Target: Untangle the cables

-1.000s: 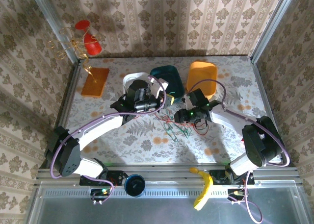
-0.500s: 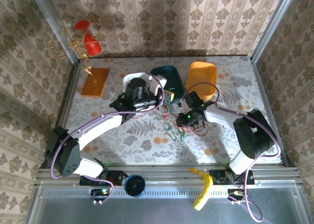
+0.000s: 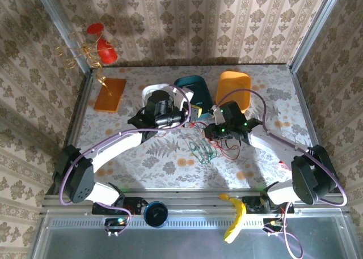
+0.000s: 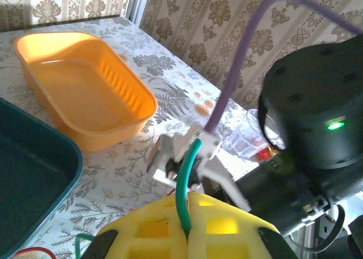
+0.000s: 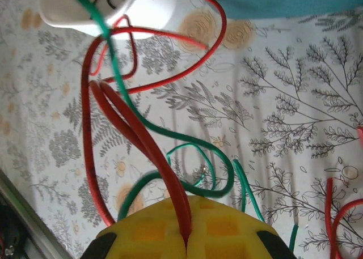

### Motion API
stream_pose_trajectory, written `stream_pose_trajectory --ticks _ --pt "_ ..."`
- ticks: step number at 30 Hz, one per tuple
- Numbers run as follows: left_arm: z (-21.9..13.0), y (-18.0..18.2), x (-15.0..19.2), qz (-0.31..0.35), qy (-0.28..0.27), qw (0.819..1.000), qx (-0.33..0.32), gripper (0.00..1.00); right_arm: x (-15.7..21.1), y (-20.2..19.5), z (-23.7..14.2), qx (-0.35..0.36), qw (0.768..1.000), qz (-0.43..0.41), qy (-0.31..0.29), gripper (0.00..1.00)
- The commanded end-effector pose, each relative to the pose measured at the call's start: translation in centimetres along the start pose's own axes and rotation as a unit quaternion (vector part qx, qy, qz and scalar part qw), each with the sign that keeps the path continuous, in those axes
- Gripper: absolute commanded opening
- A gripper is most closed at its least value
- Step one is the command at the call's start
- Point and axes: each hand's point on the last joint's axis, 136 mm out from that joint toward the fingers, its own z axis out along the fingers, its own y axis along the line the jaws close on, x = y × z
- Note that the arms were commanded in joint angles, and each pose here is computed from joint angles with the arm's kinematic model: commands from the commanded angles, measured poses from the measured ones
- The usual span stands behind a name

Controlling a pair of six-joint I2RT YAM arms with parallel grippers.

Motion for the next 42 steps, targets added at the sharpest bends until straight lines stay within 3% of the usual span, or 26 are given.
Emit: stream_pose_trajectory --ticks 1,9,21,25,30,36,37,38,39,42 --pt "1.1 0.0 1.2 -0.013 0.012 1.000 0.016 0.00 0.1 0.8 -1.2 -0.015 1.000 -0.015 -0.010 0.06" --pt "2.2 1.0 0.5 -0.011 -0.002 1.000 0.009 0.00 2.2 1.3 -1.5 -0.021 0.999 -0.035 0.012 0.06" --pt "0.4 3.9 -8.7 0.015 -0.101 0.995 -0.006 0.00 5.4 -3.4 0.3 0.078 0.994 -0.017 0.069 0.06" --pt "2.0 8.6 -8.7 -0.002 -0.088 0.994 -0.071 0.00 5.6 -3.9 0.6 0.086 0.993 -0.011 0.074 0.06" --pt "5.2 15.3 -7.7 -0.061 -0.081 0.989 -0.105 0.00 5.5 -3.9 0.5 0.090 0.993 -0.010 0.074 0.06" --pt "8.2 20.7 -6.5 -0.110 -0.022 0.980 -0.161 0.00 5.3 -4.0 -0.3 0.099 0.992 -0.013 0.071 0.06" --pt "8.6 21.1 -6.8 -0.113 -0.015 0.980 -0.166 0.06 5.3 -4.0 -0.5 0.100 0.992 -0.013 0.069 0.06" --pt "8.9 21.1 -7.5 -0.110 -0.011 0.981 -0.162 0.29 5.2 -4.0 -0.6 0.101 0.993 -0.014 0.066 0.06" --pt "9.1 21.3 -7.9 -0.109 -0.006 0.980 -0.164 0.45 5.2 -4.0 -0.6 0.101 0.993 -0.014 0.064 0.06" --pt "8.6 21.5 -10.1 -0.090 -0.006 0.978 -0.188 0.68 5.2 -4.0 -0.9 0.103 0.993 -0.014 0.062 0.06"
